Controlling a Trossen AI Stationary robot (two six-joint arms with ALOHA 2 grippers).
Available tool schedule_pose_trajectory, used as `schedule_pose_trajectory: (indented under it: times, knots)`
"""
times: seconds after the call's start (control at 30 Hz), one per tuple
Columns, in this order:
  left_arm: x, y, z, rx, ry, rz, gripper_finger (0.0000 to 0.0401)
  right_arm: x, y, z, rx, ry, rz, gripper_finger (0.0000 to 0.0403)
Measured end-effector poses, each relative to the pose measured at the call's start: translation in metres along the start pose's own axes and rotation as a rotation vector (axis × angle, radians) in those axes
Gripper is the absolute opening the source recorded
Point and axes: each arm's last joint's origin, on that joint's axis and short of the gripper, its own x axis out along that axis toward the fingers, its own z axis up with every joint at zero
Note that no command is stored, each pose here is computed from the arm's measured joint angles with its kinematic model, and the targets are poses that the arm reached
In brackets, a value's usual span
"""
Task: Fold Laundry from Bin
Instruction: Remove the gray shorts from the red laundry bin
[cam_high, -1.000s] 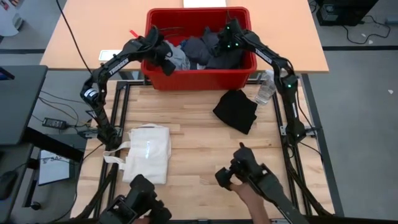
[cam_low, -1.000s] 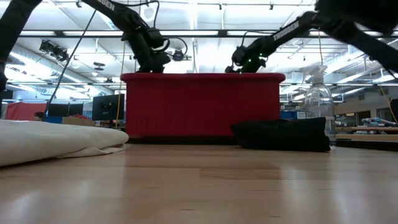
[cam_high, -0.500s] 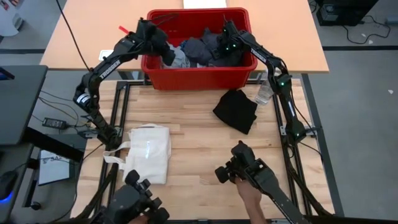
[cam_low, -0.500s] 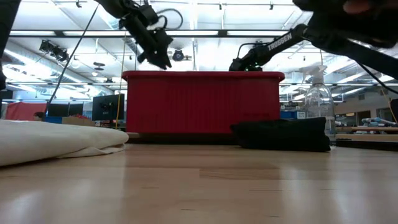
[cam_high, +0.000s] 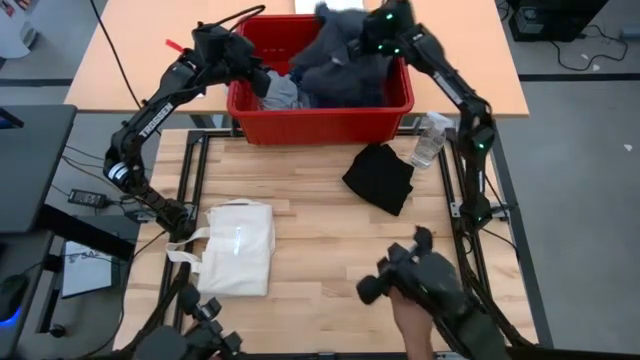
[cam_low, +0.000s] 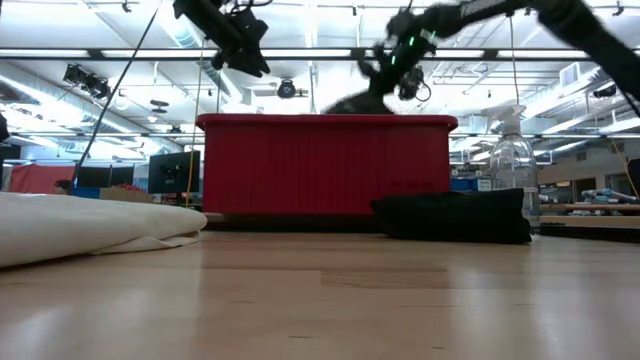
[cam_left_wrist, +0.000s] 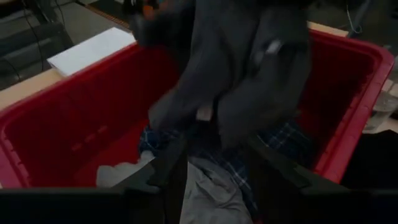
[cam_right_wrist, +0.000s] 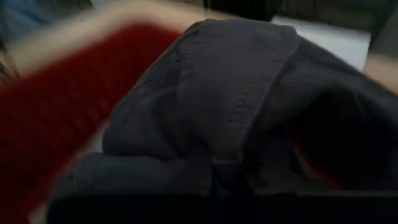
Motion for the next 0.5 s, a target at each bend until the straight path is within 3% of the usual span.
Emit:
schedule_pose_trajectory:
  times: [0.23, 0.5]
  knots:
    - [-0.002, -0.001, -0.006, -0.031, 0.067, -0.009, 0.0162, -0.089, 0.037, 0.043, -0.076, -0.194, 0.146, 0.0025]
    - [-0.014, -0.013, -0.006, -0.089, 0.089, -0.065, 0.0162, -0.176, 0.085, 0.055, -0.142, -0.273, 0.446, 0.0025]
